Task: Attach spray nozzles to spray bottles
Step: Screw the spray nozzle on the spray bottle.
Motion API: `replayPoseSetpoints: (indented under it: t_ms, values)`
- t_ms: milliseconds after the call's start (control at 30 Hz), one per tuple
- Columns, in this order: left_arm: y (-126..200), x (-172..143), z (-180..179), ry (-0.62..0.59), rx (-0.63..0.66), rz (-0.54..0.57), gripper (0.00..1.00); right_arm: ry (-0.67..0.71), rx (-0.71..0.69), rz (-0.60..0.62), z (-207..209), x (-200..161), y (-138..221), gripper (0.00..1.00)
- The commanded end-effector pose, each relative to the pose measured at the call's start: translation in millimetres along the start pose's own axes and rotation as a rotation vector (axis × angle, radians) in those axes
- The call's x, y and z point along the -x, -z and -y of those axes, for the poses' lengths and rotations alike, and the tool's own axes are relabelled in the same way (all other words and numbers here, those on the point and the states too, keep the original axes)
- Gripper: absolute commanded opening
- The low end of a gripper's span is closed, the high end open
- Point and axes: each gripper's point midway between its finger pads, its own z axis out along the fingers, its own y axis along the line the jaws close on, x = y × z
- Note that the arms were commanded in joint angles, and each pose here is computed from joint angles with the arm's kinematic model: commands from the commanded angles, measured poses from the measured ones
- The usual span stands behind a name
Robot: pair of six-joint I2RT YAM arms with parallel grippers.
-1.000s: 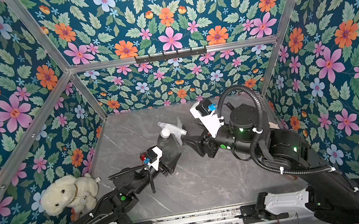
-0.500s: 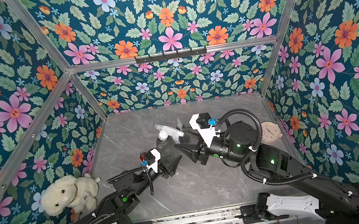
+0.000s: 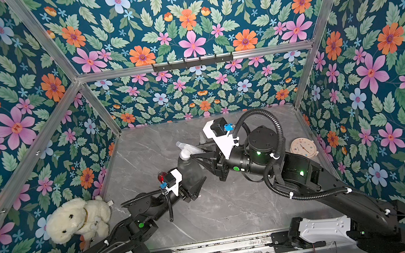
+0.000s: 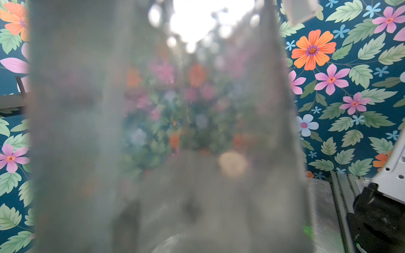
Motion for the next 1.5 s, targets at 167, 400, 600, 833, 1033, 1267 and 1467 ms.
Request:
replayPoseSetpoints:
  t_ms: [167,400,600,833,1033,1267,1467]
  values:
    - [-1,5,1,-0.046,-0.011,0.009,0.0,-0.061,-0.07,-0.121,9,-6,-1,0.0]
    - [-5,-3,3,-0.078,-0.022,-0.042,0.0,-0.092,-0.133,-0.273,15,-11,1,0.0]
    - [-8,-7,5,-0.093,-0.038,-0.074,0.0,-0.075,-0.131,-0.35,14,-17,-2,0.0]
    - [-7,4,-7,-0.118,0.031,-0.047,0.0,-0.106,-0.146,-0.405,17,-22,-13,0.0]
    - [-8,17,-29,-0.155,0.178,-0.001,0.0,-0.19,-0.198,-0.42,22,-39,-34,0.0]
    - [-11,27,-43,-0.166,0.27,0.041,0.0,-0.287,-0.284,-0.43,31,-60,-51,0.0]
    - [-13,22,-57,-0.192,0.369,0.039,0.0,-0.384,-0.351,-0.473,35,-90,-70,0.0]
